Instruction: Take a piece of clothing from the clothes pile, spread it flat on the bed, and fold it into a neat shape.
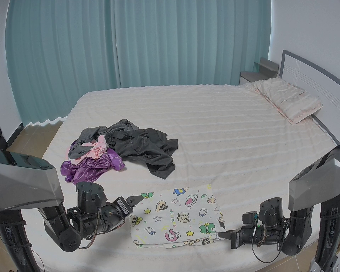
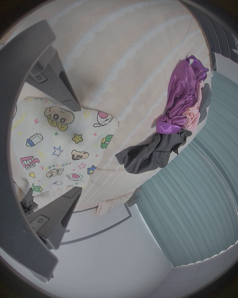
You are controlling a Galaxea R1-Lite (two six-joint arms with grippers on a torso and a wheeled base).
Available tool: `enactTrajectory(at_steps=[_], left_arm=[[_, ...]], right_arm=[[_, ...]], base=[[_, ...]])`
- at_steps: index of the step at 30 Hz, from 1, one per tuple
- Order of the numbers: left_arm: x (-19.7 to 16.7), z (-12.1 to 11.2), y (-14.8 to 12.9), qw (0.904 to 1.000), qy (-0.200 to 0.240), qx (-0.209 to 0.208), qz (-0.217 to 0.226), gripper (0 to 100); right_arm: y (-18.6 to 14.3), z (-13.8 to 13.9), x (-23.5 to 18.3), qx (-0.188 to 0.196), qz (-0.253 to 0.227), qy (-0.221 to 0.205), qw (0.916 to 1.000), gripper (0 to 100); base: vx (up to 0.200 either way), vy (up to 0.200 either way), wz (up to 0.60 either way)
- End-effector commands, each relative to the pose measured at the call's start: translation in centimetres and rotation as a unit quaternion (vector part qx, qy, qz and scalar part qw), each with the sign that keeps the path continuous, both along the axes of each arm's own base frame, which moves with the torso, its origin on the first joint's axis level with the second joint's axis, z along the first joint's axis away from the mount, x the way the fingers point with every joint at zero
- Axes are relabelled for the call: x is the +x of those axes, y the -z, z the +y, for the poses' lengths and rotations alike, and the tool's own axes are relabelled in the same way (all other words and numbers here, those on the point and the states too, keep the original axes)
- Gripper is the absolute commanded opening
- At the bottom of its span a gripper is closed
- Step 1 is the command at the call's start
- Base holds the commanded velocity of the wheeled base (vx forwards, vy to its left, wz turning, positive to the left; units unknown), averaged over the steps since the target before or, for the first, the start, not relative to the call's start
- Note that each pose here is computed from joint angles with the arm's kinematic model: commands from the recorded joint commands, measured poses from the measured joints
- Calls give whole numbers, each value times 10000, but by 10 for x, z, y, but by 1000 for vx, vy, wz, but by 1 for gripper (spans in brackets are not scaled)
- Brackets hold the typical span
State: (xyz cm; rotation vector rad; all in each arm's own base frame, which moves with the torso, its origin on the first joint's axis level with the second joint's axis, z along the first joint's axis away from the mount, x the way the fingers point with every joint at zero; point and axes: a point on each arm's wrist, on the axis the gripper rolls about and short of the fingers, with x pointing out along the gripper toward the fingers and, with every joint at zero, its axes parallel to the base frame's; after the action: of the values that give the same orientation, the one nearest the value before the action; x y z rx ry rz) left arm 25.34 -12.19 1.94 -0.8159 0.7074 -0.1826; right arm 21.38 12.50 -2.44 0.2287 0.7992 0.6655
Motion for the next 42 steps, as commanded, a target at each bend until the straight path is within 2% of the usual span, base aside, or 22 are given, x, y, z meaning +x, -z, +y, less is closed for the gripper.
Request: enactTrajectory(at_steps=[1, 4, 8, 9, 14, 19, 21, 23, 26, 31, 36, 39, 42], left_arm=[[0, 0, 1, 10000, 1, 10, 22, 100], [0, 0, 3, 10000, 1, 20, 42, 100], [1, 0, 3, 10000, -2, 29, 38, 100], [1, 0, 3, 10000, -2, 29, 38, 100], [1, 0, 3, 10000, 1, 23, 49, 100], [0, 0, 3, 9996, 197, -143, 140, 100], [1, 2, 3, 9995, 232, -182, 150, 100], [1, 2, 3, 9994, 238, -189, 153, 100], [0, 2, 3, 9994, 237, -186, 160, 100], [1, 2, 2, 9993, 187, -272, 175, 100], [2, 2, 2, 9993, 186, -273, 184, 100], [2, 2, 2, 9993, 194, -276, 177, 100], [2, 2, 3, 9993, 179, -269, 182, 100]], right_arm=[[0, -6, 0, -124, -2, 26, 9999, 0], [5, -9, -4, -360, 153, -96, 9992, 0], [6, -8, -5, -385, 177, -122, 9990, 0], [6, -8, -5, -389, 172, -126, 9990, 100], [1, -11, -2, -316, 31, -38, 9995, 100], [-33, -22, 16, 21, -697, 344, 9970, 100], [-40, -17, 33, 142, -935, 399, 9947, 100], [-43, -10, 52, 147, -980, 474, 9940, 100], [-49, 2, 83, 148, -794, 607, 9949, 100], [-49, 23, 124, 494, -266, 941, 9940, 100], [-27, 30, 140, 313, -186, 1115, 9931, 100], [-26, 31, 144, 335, -217, 1108, 9930, 100], [-23, 34, 148, 245, -57, 1104, 9936, 100]], base=[[0, 0, 0], [0, 0, 0], [0, 0, 0], [0, 0, 0], [0, 0, 0], [0, 0, 0], [0, 0, 0], [0, 0, 0], [0, 0, 0], [0, 0, 0], [0, 0, 0], [0, 0, 0], [0, 0, 0]])
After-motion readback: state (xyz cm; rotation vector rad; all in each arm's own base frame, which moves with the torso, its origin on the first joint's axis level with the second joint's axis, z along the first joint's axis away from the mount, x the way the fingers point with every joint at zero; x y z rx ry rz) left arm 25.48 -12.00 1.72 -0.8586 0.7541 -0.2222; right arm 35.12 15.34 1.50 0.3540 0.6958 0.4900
